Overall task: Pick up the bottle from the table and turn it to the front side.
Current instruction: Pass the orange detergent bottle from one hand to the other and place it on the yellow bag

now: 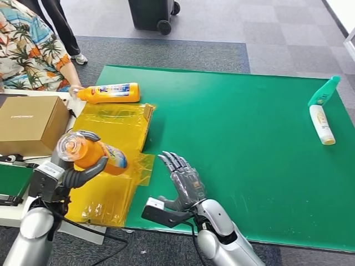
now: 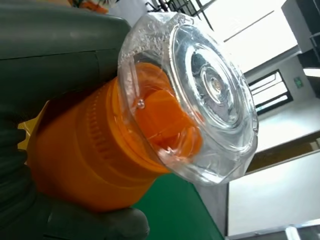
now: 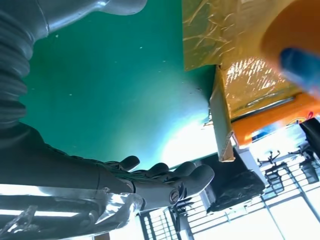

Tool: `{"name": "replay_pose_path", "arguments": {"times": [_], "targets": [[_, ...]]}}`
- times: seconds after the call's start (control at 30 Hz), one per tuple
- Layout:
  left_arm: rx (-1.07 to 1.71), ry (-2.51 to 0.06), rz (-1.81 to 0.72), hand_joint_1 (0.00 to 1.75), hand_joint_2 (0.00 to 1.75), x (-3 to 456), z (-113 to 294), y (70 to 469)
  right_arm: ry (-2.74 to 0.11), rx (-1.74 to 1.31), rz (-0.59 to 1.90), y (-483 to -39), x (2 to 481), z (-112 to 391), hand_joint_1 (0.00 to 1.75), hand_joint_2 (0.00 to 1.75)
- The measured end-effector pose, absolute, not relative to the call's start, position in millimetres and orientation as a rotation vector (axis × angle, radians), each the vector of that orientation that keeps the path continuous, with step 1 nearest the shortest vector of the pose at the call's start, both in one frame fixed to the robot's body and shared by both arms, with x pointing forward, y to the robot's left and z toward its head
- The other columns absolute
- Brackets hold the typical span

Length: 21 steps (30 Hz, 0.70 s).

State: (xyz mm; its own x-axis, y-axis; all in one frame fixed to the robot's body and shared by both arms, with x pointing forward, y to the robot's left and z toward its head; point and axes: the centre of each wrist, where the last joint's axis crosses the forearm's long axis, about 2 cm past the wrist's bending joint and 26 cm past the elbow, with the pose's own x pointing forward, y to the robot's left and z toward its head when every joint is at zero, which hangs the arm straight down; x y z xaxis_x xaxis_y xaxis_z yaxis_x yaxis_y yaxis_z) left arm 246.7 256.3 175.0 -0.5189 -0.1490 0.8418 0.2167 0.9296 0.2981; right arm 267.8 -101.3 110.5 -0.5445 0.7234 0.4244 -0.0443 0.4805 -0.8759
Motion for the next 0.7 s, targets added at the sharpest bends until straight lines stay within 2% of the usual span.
{"name": "replay_pose_path", "arguments": {"times": [0.23, 0.7], "targets": [[0.154, -1.852, -0.617, 1.75, 1.75, 242.6, 156.7, 303.3, -1.882, -0.58, 1.104, -105.2, 267.8, 109.3, 0.0, 1.75], [0.715, -1.525, -0.865, 1.75, 1.75, 242.4, 154.2, 374.2, -1.854, -0.577, 1.117, -106.3, 264.1, 105.6, 0.0, 1.75]]}}
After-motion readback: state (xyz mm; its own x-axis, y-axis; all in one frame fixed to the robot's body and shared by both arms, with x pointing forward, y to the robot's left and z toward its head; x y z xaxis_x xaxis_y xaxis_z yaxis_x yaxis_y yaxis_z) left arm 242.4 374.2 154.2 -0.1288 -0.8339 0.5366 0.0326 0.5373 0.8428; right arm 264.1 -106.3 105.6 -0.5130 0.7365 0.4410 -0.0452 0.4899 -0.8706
